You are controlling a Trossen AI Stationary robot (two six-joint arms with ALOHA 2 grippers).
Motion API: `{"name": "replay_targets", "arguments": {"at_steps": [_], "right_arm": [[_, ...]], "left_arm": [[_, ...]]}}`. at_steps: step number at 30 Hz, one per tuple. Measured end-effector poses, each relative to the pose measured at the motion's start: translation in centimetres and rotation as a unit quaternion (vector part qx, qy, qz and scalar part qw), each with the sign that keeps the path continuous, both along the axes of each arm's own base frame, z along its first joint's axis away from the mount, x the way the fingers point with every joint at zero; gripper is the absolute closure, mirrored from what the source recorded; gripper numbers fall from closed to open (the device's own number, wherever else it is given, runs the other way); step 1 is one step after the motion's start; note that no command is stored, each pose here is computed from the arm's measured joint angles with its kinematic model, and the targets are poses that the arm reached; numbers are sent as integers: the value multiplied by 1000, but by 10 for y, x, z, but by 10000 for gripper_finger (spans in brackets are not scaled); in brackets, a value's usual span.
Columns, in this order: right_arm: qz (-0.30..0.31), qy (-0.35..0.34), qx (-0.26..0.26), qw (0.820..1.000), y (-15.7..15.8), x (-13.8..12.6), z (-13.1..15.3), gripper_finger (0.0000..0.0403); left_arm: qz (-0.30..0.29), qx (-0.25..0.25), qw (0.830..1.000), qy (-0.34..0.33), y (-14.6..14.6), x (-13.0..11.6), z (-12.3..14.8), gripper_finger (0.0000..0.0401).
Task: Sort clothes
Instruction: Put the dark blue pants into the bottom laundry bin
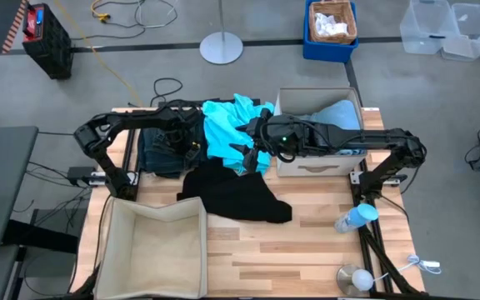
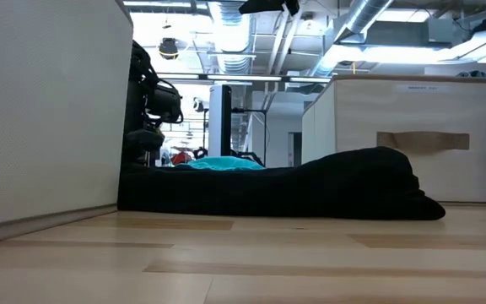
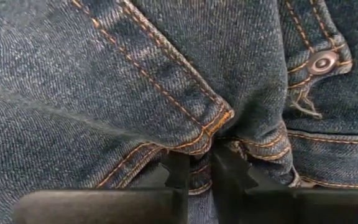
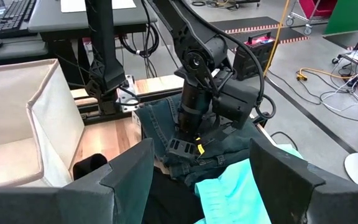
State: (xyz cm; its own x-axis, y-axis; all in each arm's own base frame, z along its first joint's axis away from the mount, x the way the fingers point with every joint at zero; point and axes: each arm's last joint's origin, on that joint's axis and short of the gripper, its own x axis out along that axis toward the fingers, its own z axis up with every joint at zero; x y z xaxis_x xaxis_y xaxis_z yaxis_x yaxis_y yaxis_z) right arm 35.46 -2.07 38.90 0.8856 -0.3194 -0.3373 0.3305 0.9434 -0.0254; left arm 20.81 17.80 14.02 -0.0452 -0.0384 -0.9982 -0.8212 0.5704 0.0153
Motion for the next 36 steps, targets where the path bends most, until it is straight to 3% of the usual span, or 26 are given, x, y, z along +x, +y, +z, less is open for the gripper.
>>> {"name": "replay_targets", "arguments": {"at_steps": [6,9,13,28,31,36], "right_arm": [[0,0,-1,1000,0,0,0,127],[0,0,-1,1000,0,0,0,127],[0,0,-1,1000,0,0,0,127],[0,4,-12,1000,-2,0,0,127],[1,4,-13,1000,-2,0,0,127],[2,5,-16,1000,-2,0,0,127]], "left_arm": [[-18,-6,1000,2,-2,-2,3,370],[-22,15,1000,-4,-7,-5,15,371],[-18,45,998,-25,-11,-10,45,393],[30,193,973,-125,-42,-48,185,393],[30,199,971,-131,-46,-53,199,393],[24,183,977,-110,-45,-53,196,393]]}}
